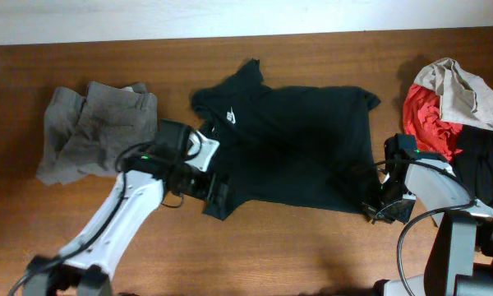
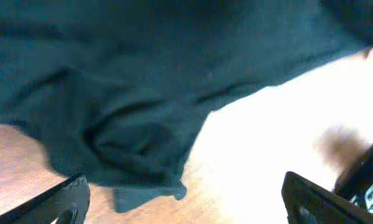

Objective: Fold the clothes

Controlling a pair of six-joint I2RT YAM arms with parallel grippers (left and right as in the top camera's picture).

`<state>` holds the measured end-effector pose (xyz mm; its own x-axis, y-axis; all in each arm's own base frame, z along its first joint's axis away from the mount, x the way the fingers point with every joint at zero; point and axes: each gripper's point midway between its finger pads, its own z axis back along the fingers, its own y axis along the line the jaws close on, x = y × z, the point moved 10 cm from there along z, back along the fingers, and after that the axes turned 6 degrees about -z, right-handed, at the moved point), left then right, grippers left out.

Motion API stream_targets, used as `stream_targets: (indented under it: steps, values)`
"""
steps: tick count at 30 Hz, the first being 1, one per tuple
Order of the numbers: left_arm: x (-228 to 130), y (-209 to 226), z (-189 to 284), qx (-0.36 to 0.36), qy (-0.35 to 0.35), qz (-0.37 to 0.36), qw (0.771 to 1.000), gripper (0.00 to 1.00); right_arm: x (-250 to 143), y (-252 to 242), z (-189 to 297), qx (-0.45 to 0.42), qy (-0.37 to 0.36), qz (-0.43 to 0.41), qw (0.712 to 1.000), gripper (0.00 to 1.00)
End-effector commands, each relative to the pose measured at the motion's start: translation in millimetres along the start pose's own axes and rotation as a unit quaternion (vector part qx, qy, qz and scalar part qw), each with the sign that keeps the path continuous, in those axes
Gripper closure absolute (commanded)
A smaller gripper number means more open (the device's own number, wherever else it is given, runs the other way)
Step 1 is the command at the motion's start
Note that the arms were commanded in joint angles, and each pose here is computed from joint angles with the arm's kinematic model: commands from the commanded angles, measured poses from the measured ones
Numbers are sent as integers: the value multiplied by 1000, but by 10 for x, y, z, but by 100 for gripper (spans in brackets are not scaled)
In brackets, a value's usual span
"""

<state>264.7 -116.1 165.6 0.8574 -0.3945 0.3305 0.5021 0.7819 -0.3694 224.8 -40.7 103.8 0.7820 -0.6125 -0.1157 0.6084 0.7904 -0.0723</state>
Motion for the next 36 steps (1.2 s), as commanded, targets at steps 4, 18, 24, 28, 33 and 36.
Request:
stream_targets:
  steps: [4,18,24,28,33,36]
  values:
    - [-78,104,-212,22,55,148,987,6,40,0,82,0,-22,4,1000,87]
    - [-202,243,-367,82,71,238,965,22,45,3,82,1,-24,4,1000,87]
    - [-206,300,-512,76,82,250,962,45,45,3,82,1,-24,4,1000,87]
    - [-192,294,-518,68,79,252,962,46,45,3,82,1,-24,4,1000,87]
    - [-205,333,-513,87,79,250,961,94,44,2,82,1,-24,4,1000,87]
    - [-220,377,-492,111,79,250,959,99,41,0,82,0,-23,4,1000,87]
